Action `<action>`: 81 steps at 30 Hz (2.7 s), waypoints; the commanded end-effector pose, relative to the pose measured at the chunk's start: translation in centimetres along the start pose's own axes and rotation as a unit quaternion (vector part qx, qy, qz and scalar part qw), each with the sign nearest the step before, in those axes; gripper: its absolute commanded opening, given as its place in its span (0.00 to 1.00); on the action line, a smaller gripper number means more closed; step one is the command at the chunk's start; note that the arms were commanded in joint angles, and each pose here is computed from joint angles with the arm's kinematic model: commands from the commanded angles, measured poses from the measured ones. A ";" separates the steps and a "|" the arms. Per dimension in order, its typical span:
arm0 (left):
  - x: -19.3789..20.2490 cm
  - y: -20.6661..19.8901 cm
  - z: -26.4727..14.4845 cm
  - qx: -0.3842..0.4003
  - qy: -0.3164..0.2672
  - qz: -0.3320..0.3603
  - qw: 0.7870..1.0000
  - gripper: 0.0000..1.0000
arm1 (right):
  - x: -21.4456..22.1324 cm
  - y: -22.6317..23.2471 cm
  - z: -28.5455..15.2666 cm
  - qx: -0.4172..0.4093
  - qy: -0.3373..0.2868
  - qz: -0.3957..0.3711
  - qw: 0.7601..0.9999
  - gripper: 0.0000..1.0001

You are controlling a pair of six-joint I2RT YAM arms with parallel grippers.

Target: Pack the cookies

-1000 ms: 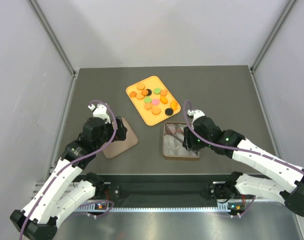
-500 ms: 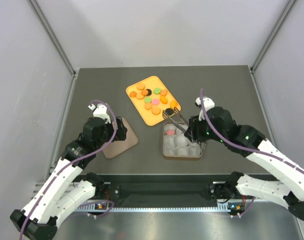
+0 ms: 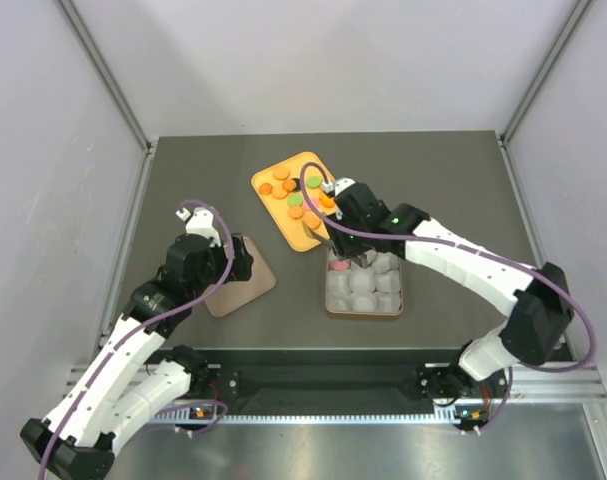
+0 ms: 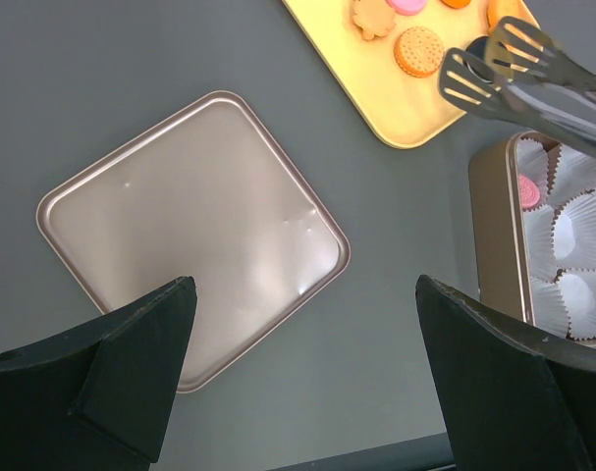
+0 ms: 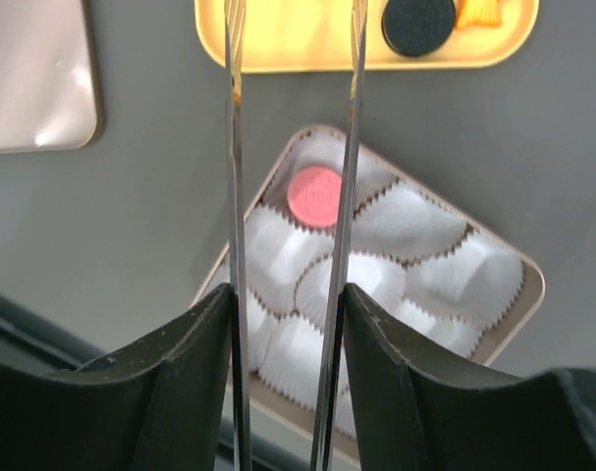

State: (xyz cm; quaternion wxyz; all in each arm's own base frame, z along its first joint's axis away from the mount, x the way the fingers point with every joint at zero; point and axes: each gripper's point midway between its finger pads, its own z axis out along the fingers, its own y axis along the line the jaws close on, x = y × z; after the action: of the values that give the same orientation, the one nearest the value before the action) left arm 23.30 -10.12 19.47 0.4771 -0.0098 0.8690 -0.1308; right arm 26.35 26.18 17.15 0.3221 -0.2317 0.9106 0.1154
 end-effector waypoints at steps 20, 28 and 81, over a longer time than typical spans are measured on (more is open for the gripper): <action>-0.3 0.1 0.1 -0.004 -0.010 -0.006 1.000 0.98 | -4.5 -0.7 6.3 0.015 -0.023 0.013 1.000 0.47; -0.3 0.1 0.1 -0.005 -0.009 -0.006 1.000 0.98 | -4.0 -1.2 6.9 0.013 -0.016 0.022 1.000 0.45; -0.5 -0.4 -0.2 0.013 -0.014 -0.005 1.000 0.98 | 7.0 -4.9 -10.5 -0.009 -0.058 0.083 0.995 0.33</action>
State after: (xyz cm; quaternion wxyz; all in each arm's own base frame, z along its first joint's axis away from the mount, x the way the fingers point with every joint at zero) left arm 23.23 -10.12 19.68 0.4805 -0.0099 0.8668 -0.1330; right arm 18.54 15.78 20.80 0.3645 -0.1662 0.9033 0.1538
